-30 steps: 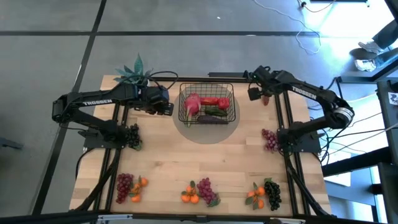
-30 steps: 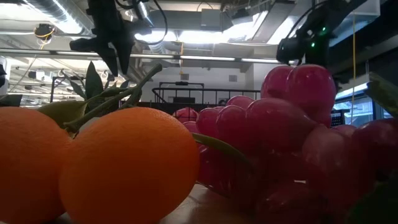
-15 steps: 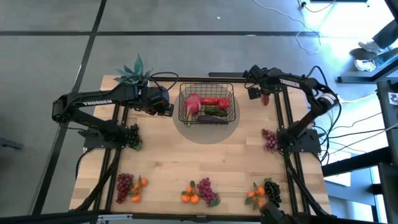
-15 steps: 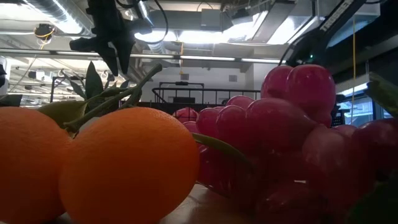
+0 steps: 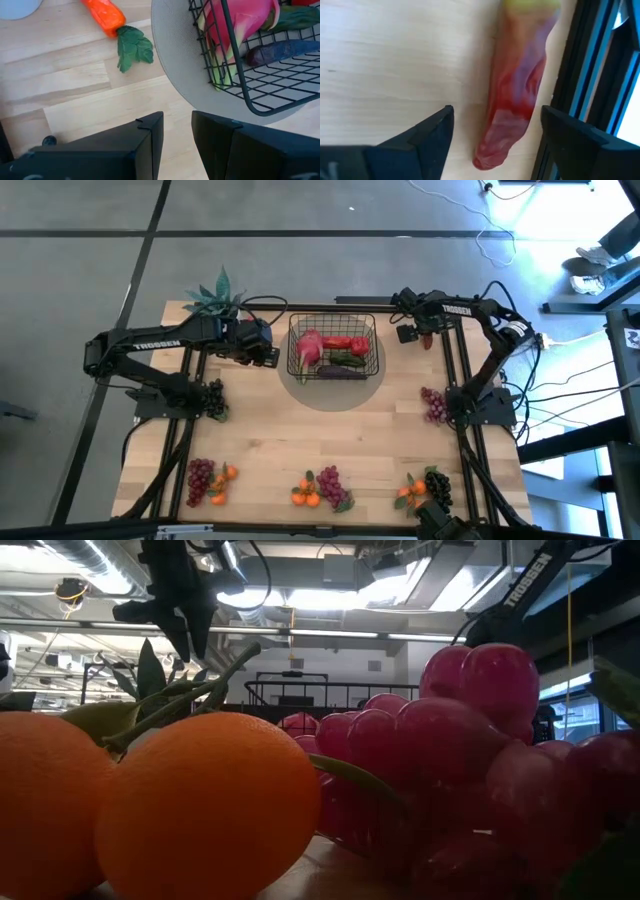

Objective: Build produce basket
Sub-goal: Put the dark red chili pepper into the black wire basket

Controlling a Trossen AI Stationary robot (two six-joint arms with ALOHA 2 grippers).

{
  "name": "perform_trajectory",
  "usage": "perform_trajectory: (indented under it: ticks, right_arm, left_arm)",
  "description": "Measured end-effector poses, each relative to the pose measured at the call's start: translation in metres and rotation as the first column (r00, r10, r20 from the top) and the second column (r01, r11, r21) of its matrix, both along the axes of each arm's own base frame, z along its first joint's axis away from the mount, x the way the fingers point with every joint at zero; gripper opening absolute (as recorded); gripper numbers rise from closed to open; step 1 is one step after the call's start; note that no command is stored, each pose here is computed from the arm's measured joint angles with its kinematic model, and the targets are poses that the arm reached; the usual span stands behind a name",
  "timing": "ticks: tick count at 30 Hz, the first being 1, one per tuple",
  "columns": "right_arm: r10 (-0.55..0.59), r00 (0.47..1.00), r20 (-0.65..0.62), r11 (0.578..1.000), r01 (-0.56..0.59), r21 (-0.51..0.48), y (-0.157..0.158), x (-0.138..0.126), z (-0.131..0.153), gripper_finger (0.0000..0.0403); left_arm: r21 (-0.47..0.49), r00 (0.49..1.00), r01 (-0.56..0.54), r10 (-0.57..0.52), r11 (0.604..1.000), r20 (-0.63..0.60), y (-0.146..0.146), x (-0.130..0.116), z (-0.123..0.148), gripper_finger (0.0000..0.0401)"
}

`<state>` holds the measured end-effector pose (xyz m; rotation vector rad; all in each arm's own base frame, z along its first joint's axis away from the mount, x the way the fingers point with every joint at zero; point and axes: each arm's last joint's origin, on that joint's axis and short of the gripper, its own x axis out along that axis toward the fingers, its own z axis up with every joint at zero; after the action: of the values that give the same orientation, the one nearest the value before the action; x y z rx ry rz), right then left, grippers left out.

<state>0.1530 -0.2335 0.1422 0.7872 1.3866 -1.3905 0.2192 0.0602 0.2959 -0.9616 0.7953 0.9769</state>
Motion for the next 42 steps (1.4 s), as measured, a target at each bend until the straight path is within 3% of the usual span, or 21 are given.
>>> perform_trajectory:
  ticks: [18, 25, 36, 42]
  right_arm:
    - [-0.022, 0.999, 0.029, 1.0, 0.022, -0.021, -0.004, -0.001, 0.0, 0.0128]
    - [0.027, 0.999, 0.025, 1.0, -0.027, -0.003, -0.004, -0.001, 0.0, 0.0062]
    - [0.169, 0.986, 0.0, 0.983, -0.169, 0.076, 0.01, 0.009, 0.003, 0.0057]
    - [0.231, 0.972, 0.043, 0.971, -0.233, 0.06, 0.027, 0.016, 0.025, 0.0057]
  left_arm:
    - [0.0, 1.0, 0.0, 0.0, 1.0, -0.002, 0.0, 0.0, 0.0, 0.009]
    - [0.003, 1.0, 0.009, -0.009, 1.0, -0.005, 0.0, 0.0, 0.0, 0.009]
    - [0.008, 1.0, 0.022, -0.021, 1.0, -0.009, 0.0, 0.0, 0.0, 0.009]
    - [0.009, 1.0, 0.023, -0.023, 1.0, -0.01, 0.0, 0.0, 0.0, 0.009]
